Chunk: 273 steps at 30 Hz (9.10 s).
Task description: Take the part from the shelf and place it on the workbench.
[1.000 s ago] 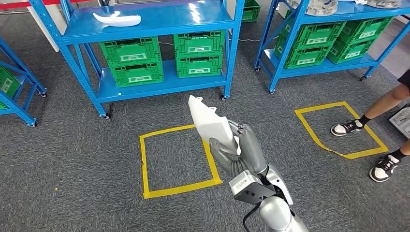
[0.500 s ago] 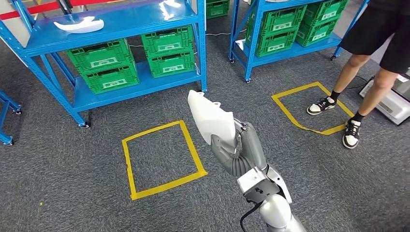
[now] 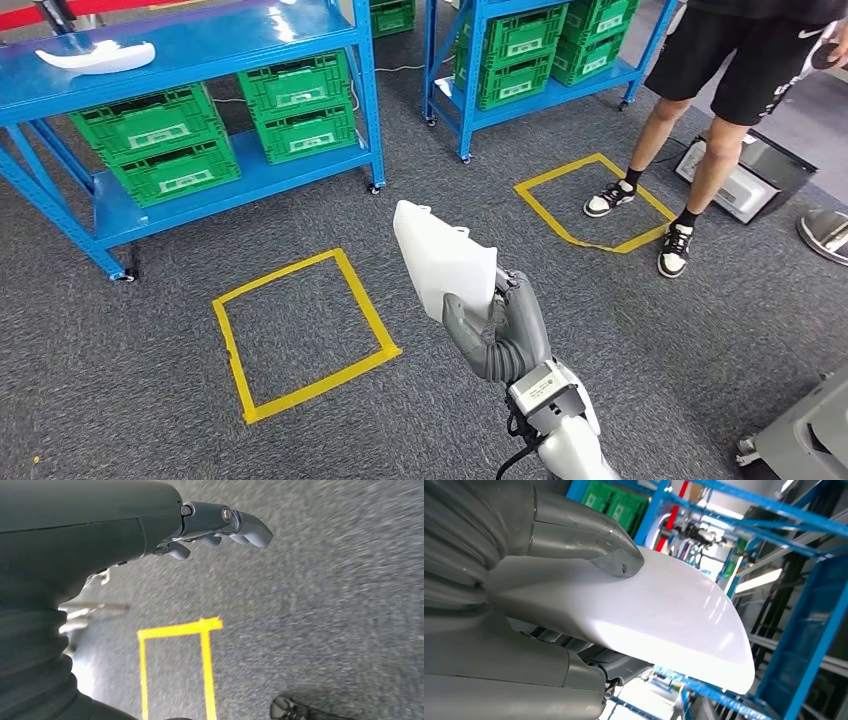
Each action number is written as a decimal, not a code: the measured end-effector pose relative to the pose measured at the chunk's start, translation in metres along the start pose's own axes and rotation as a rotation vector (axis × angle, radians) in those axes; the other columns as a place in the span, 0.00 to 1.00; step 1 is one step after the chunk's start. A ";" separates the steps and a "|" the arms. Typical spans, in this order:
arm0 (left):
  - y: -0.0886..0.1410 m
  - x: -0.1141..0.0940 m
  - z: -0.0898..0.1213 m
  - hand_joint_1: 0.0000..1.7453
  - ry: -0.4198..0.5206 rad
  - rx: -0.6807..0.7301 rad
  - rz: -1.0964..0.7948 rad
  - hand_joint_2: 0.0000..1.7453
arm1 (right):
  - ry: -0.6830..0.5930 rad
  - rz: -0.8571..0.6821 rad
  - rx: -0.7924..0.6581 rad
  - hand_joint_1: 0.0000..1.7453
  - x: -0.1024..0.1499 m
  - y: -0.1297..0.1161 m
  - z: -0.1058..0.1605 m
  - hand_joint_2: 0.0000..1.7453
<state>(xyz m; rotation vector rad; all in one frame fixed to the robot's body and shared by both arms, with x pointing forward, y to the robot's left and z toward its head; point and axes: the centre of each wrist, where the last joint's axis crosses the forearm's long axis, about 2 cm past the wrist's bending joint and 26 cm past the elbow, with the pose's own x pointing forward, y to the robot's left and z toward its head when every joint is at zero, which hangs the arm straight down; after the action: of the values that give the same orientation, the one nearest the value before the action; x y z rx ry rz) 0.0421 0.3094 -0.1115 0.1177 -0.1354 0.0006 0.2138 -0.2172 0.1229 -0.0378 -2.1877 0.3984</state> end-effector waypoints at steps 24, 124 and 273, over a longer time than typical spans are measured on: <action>-0.018 0.003 0.002 0.00 0.039 -0.042 -0.040 1.00 | 0.067 -0.038 0.065 1.00 -0.012 0.000 -0.002 1.00; -0.028 0.006 0.003 0.00 -0.034 -0.062 0.111 1.00 | 0.124 -0.210 0.136 1.00 -0.015 0.012 0.024 1.00; -0.029 0.004 0.003 0.00 0.030 -0.039 0.121 1.00 | 0.144 -0.305 0.176 1.00 -0.032 0.013 -0.003 1.00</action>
<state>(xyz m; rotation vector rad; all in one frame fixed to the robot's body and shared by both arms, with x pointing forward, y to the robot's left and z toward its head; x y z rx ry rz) 0.0457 0.2805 -0.1112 0.0706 -0.1127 0.1204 0.2346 -0.2091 0.0959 0.3494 -1.9696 0.3983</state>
